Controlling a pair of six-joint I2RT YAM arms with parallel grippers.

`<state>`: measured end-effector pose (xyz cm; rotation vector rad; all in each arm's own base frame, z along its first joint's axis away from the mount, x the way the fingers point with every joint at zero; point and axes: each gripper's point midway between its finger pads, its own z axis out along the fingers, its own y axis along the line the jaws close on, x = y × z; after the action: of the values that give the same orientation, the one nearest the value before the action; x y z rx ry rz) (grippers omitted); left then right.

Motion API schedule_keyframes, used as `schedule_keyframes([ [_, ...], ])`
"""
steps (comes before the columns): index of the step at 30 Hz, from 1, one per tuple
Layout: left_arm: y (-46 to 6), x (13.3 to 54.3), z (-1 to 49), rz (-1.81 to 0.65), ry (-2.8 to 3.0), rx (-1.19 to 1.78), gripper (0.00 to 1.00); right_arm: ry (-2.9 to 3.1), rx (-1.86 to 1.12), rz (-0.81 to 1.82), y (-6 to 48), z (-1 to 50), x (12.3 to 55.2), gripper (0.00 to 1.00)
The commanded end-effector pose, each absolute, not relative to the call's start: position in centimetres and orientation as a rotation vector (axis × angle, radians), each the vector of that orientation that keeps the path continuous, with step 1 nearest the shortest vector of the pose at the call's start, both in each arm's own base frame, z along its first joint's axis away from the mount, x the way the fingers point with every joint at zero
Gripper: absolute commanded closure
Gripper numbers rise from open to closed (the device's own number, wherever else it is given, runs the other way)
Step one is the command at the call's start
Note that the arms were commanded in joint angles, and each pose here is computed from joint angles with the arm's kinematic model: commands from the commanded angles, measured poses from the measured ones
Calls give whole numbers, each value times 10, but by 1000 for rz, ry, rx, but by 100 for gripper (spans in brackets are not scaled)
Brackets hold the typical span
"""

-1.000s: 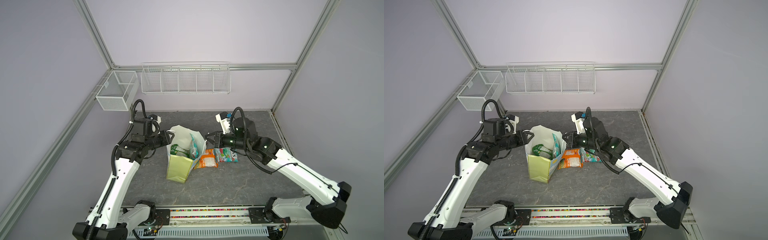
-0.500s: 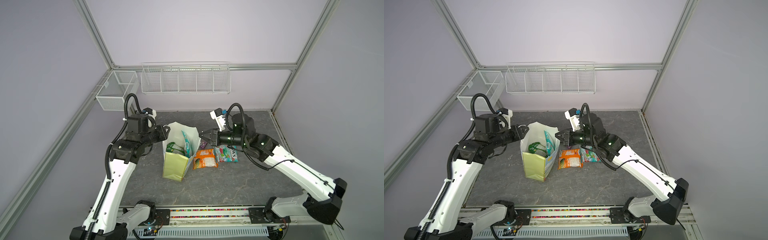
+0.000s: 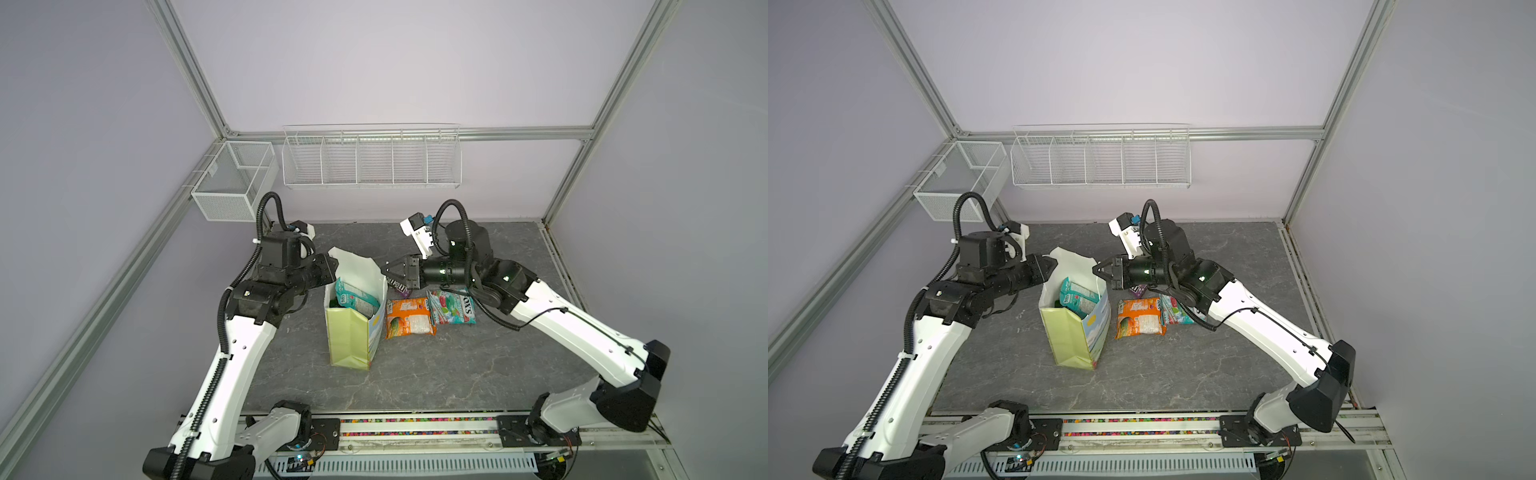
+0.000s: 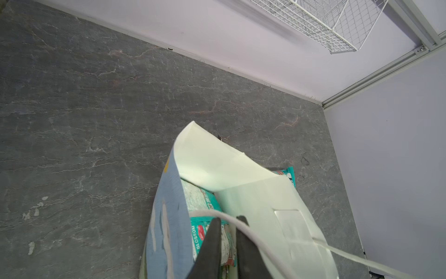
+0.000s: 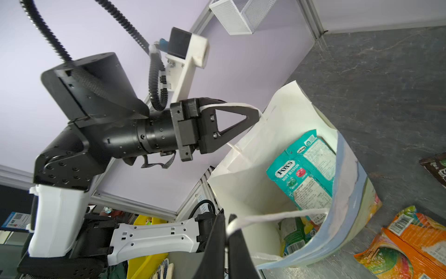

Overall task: Place the snacks into the paper bag
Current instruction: Shake the paper bag at the middle-left of the table.

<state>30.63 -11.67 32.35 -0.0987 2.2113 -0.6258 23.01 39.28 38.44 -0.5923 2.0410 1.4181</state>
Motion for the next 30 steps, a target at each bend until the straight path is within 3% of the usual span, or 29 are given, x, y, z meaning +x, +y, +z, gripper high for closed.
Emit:
schedule_keyframes([
  [1, -111, 302, 327, -616, 2170, -117, 82, 1935, -625, 1444, 391, 400, 224, 93],
  [5, -110, 298, 306, -641, 2213, -138, 70, 2046, -586, 1409, 391, 360, 229, 93],
  [11, -104, 294, 338, -638, 2131, -148, 60, 2051, -582, 1383, 388, 365, 230, 92],
  [16, -104, 294, 345, -649, 2119, -142, 41, 2051, -571, 1385, 387, 368, 231, 91],
  [25, -105, 294, 352, -664, 2106, -137, 36, 2049, -569, 1386, 386, 370, 229, 91],
  [30, -101, 295, 326, -612, 2195, -147, 19, 2040, -570, 1376, 385, 374, 230, 92],
])
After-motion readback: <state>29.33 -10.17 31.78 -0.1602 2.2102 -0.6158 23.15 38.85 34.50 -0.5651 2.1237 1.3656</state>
